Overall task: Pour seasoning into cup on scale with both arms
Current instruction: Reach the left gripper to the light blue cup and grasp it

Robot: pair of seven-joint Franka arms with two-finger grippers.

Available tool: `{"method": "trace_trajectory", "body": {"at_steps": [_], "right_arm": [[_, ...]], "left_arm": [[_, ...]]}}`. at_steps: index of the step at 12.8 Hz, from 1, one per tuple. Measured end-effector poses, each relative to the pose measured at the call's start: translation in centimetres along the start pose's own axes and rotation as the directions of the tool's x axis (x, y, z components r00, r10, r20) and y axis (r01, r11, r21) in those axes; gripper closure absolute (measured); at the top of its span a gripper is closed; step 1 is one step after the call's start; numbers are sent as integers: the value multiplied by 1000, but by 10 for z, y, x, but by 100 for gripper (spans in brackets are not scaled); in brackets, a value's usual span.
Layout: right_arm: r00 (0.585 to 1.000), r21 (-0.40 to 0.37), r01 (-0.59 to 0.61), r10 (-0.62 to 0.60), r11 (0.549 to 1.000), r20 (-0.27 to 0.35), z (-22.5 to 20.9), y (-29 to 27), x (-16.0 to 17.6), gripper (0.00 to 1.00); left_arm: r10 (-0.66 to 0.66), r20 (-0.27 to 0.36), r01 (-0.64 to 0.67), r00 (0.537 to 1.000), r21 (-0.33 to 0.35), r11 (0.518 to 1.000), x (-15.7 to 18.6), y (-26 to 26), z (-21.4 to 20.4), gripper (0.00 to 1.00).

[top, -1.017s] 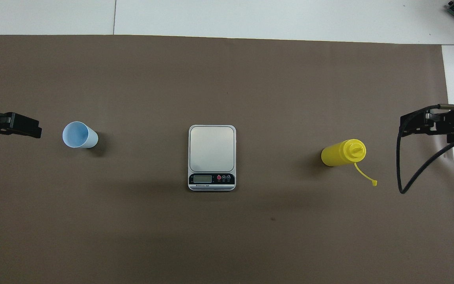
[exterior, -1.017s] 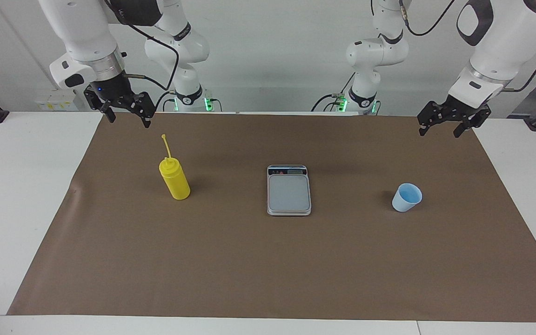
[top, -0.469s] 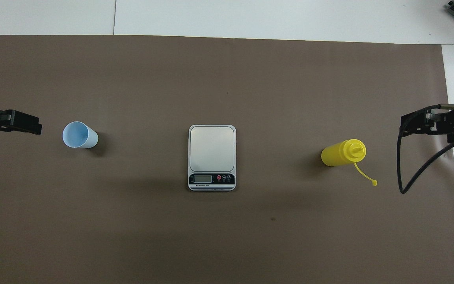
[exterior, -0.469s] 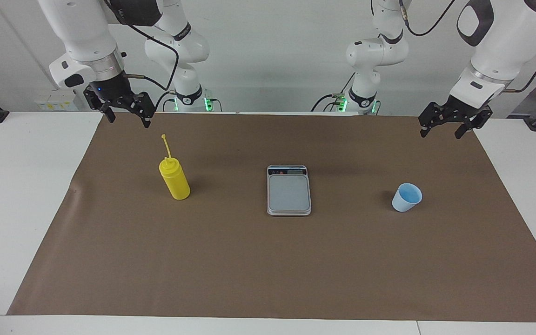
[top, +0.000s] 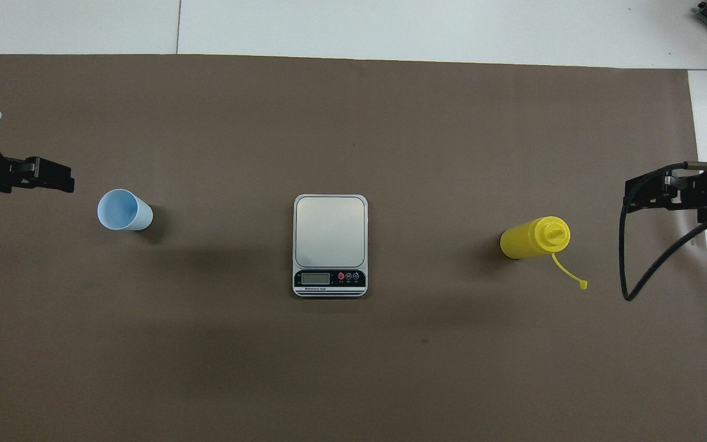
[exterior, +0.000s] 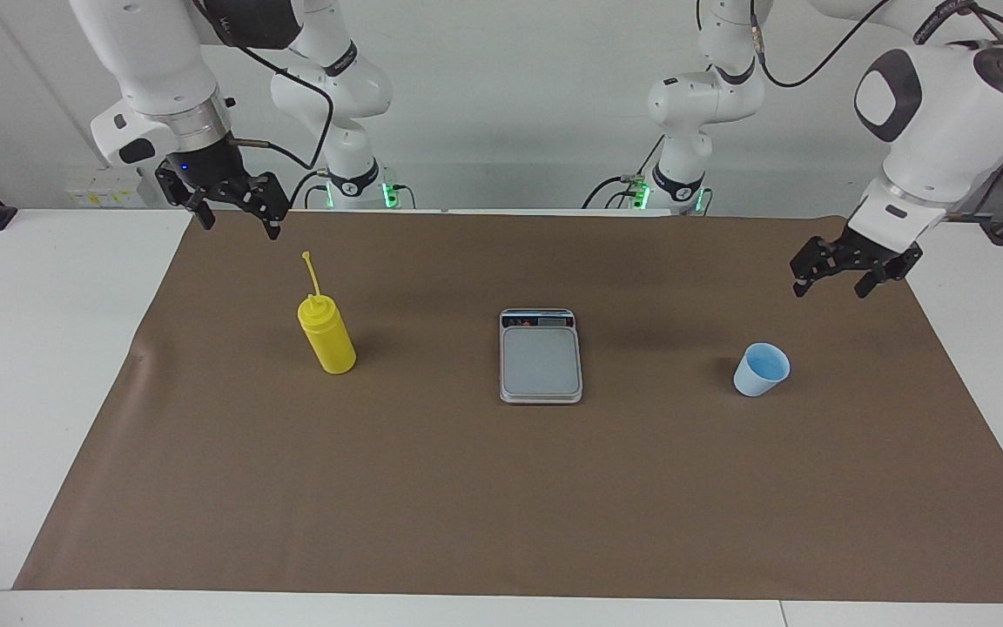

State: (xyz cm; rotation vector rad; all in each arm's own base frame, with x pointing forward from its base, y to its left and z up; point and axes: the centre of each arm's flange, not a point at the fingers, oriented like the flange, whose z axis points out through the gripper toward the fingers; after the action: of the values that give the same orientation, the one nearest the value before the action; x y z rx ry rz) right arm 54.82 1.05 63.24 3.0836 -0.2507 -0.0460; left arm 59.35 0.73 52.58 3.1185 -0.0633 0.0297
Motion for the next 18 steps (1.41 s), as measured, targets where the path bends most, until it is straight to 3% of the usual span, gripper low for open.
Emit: {"method": "trace_trajectory", "body": {"at_steps": [5,9,17,18], "right_arm": [[1000,0,1,-1,1000,0,0,0,0,0],[1000,0,3,-3,1000,0,0,-1,0,0],[1000,1,4,-4,1000,0,0,-2,0,0],[1000,1,4,-4,1000,0,0,-2,0,0]], "left_arm": [[-78,-55,78,995,-2,997,1,-31,101,0],[-163,-35,163,986,-13,987,-4,-17,144,0],[-187,-41,186,982,-15,982,-20,-12,185,1],[-187,-41,187,981,-15,982,-20,-11,185,8]]}}
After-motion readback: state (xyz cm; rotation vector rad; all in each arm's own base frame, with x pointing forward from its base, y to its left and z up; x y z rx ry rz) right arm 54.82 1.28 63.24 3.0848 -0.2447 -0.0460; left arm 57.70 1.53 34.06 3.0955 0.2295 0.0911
